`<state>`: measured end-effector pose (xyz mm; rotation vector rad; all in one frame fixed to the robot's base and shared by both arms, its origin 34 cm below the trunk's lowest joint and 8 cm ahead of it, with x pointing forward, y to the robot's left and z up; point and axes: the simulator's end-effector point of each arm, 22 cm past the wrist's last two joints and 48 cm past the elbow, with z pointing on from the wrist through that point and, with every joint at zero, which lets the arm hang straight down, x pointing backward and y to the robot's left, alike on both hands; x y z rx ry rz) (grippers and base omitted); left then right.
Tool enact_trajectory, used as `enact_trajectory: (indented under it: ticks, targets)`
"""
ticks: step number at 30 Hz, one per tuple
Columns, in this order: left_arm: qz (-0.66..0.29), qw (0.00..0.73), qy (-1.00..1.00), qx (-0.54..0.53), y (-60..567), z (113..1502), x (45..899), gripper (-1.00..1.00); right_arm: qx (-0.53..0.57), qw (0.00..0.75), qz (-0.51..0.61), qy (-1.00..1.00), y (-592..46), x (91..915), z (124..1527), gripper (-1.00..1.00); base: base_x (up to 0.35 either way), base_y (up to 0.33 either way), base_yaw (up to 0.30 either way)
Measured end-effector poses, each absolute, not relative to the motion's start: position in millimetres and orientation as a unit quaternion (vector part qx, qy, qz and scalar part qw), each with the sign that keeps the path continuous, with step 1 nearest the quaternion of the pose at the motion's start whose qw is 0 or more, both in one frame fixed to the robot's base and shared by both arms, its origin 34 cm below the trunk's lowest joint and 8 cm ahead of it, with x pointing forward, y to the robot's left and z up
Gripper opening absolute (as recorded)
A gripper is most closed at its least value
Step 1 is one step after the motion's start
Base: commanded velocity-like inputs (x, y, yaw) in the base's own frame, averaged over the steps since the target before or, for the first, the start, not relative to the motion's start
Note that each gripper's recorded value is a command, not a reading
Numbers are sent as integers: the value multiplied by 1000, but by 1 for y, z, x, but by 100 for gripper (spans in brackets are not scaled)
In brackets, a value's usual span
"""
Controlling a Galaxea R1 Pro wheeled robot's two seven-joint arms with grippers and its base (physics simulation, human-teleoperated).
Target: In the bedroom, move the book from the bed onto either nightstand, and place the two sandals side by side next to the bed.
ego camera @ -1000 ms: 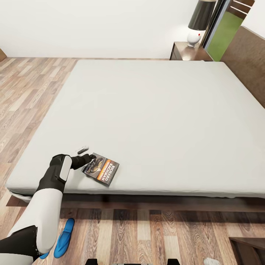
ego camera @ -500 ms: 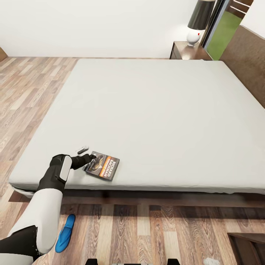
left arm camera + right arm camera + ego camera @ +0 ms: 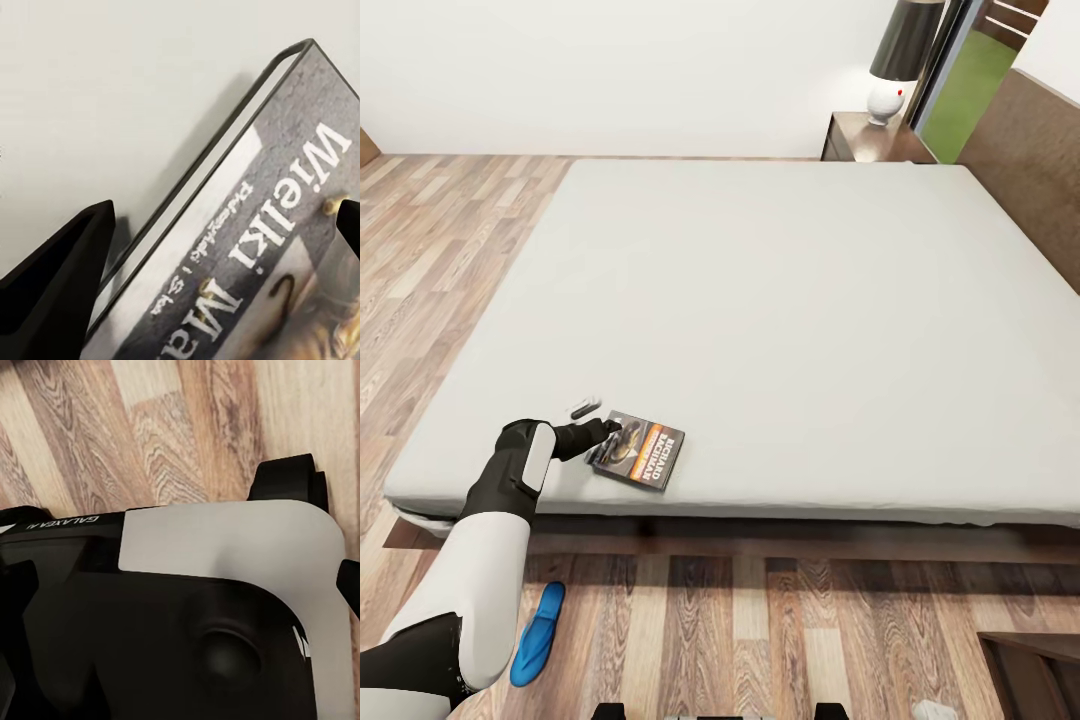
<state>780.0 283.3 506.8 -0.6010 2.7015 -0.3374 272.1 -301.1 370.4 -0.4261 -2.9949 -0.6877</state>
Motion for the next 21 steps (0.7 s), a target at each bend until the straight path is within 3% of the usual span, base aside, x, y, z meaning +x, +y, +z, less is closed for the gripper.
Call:
enact_trajectory:
  ticks: [8,21]
  targets:
    - [-114,174,955,-210,285,507,778,100,-137,19,-222,-965,-301,272,371,100,140,0,0]
    - [-117,174,955,-211,284,507,779,100,-137,20,-222,-965,-301,272,371,100,45,0,0]
